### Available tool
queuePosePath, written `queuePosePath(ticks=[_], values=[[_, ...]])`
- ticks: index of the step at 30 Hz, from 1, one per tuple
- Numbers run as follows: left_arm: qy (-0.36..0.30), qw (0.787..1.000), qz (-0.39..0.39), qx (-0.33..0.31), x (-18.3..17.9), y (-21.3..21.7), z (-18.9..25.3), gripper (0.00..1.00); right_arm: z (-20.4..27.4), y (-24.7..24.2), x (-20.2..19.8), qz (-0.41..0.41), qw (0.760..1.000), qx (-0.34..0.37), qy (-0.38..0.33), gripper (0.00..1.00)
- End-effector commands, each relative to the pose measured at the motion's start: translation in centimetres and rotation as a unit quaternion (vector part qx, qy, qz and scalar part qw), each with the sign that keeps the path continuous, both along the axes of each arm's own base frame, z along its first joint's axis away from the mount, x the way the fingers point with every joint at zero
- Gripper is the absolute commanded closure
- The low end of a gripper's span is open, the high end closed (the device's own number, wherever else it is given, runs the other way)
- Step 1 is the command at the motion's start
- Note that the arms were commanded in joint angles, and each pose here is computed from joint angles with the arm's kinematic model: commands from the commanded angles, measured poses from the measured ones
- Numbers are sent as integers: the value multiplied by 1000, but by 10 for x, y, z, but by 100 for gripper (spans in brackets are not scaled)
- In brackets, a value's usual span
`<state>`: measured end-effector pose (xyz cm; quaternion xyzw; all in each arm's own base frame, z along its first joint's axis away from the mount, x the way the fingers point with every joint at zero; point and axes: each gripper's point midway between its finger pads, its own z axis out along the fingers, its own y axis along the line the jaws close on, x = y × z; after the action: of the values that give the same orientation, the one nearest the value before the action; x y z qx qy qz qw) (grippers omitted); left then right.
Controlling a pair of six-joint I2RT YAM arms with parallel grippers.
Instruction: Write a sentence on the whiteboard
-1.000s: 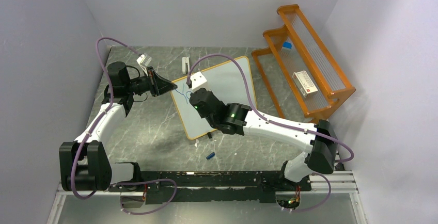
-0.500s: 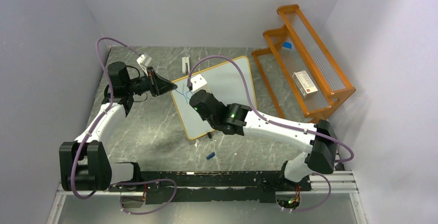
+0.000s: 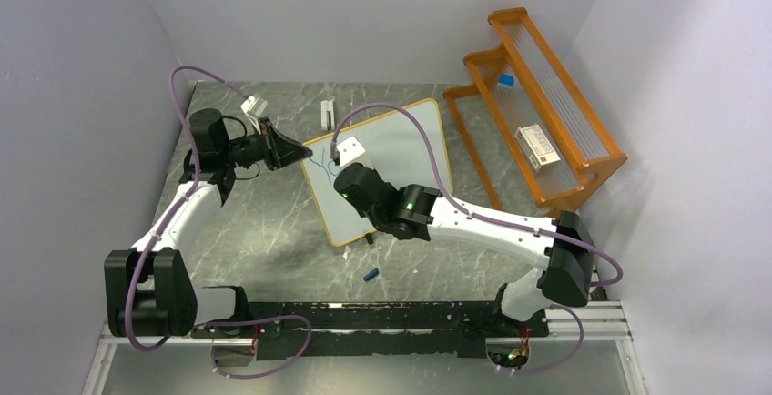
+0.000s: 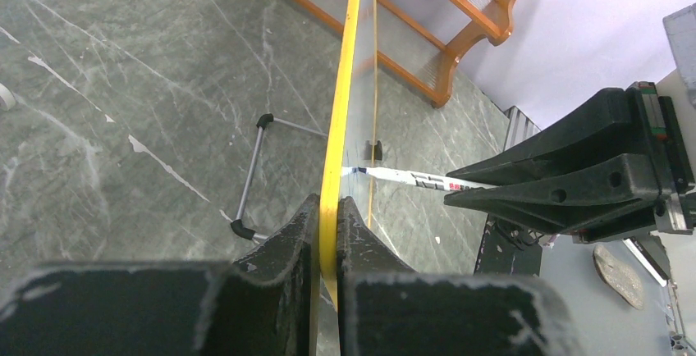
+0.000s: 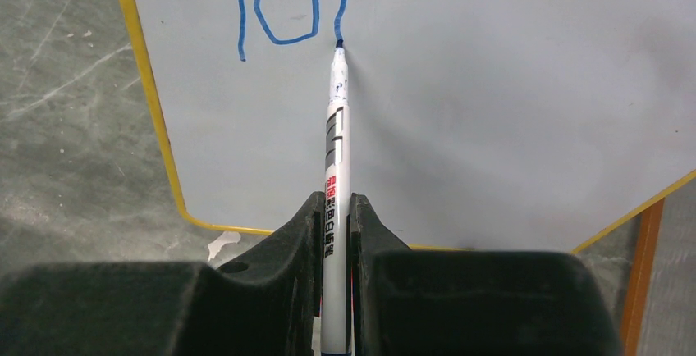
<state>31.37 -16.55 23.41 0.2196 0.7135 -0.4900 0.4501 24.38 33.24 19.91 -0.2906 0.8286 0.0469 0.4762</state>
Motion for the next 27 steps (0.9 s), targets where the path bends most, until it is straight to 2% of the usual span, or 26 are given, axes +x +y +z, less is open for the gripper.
queuePosePath(ticks=[1, 27], values=[[-12, 1000, -19, 8, -3, -7, -3, 95, -3, -10, -1, -10, 1000, -11, 2, 100], [-11, 1000, -19, 10, -3, -7, -4, 95, 19, -12, 20, -34, 999, 10, -32, 100]])
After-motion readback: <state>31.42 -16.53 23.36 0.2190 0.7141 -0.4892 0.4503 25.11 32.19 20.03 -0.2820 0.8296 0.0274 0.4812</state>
